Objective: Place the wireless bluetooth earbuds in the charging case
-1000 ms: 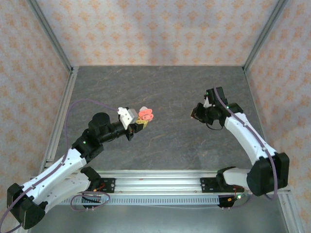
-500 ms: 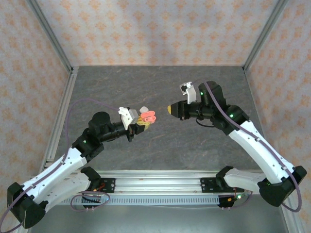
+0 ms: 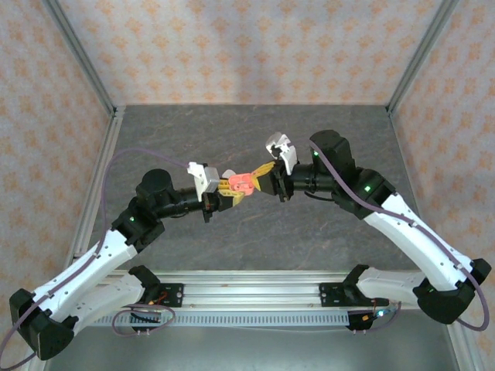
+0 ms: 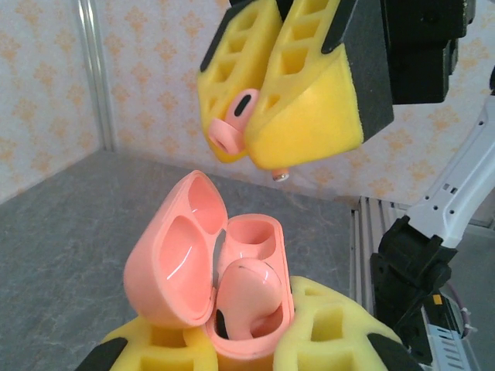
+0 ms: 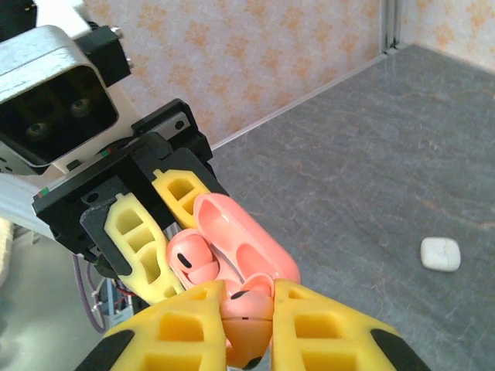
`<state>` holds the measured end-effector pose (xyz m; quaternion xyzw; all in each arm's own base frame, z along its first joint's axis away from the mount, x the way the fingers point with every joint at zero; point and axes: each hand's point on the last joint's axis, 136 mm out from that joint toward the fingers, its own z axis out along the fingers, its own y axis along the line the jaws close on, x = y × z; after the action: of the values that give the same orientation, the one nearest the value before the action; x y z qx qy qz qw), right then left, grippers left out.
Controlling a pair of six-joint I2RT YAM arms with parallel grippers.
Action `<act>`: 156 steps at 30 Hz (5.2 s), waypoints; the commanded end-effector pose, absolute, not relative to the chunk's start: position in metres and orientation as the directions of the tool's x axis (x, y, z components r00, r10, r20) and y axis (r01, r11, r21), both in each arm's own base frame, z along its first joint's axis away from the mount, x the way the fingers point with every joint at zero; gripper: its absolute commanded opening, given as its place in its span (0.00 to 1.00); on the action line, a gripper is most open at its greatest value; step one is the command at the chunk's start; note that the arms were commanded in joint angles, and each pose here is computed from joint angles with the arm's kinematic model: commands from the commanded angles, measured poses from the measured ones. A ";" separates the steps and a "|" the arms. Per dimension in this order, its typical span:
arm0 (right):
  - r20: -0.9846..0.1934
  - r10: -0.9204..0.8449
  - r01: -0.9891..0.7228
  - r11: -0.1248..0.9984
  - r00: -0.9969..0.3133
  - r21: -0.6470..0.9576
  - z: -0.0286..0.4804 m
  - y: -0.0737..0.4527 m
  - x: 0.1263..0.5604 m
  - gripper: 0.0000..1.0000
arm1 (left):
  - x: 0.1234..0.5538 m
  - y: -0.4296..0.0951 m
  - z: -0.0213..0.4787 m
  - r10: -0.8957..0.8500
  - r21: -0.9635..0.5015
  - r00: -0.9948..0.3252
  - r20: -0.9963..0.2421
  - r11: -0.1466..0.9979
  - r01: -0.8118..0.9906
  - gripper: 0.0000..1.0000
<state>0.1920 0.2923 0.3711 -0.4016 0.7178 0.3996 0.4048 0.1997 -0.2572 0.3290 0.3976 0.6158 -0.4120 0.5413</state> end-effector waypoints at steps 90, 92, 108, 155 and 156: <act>-0.867 -0.457 -0.978 -0.030 0.198 -0.208 0.366 0.287 0.146 0.35 | 0.169 -0.274 0.368 0.014 -0.114 -0.118 -0.993 0.167 0.979 0.00; -0.884 -0.429 -0.979 -0.003 0.185 -0.204 0.375 0.288 0.147 0.36 | 0.169 -0.274 0.367 0.016 -0.113 -0.118 -0.993 0.167 0.979 0.00; -0.900 -0.091 -0.764 0.570 -0.426 0.304 0.439 0.250 0.224 0.59 | 0.171 -0.272 0.370 0.003 -0.103 -0.106 -0.994 0.188 0.977 0.00; -0.647 -0.044 -0.647 0.127 -0.761 0.752 0.421 0.279 0.171 0.34 | 0.199 -0.280 0.360 -0.001 -0.176 -0.182 -0.983 0.270 0.947 0.00; -0.651 -0.028 -0.642 0.204 -0.758 0.739 0.416 0.275 0.180 0.34 | 0.199 -0.280 0.360 0.002 -0.173 -0.180 -0.984 0.267 0.948 0.00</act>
<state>0.1685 0.2812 0.4228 -0.2361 0.7012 0.6320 0.2305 0.1981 -0.2791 0.3427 0.3896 0.6288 -0.4621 0.4891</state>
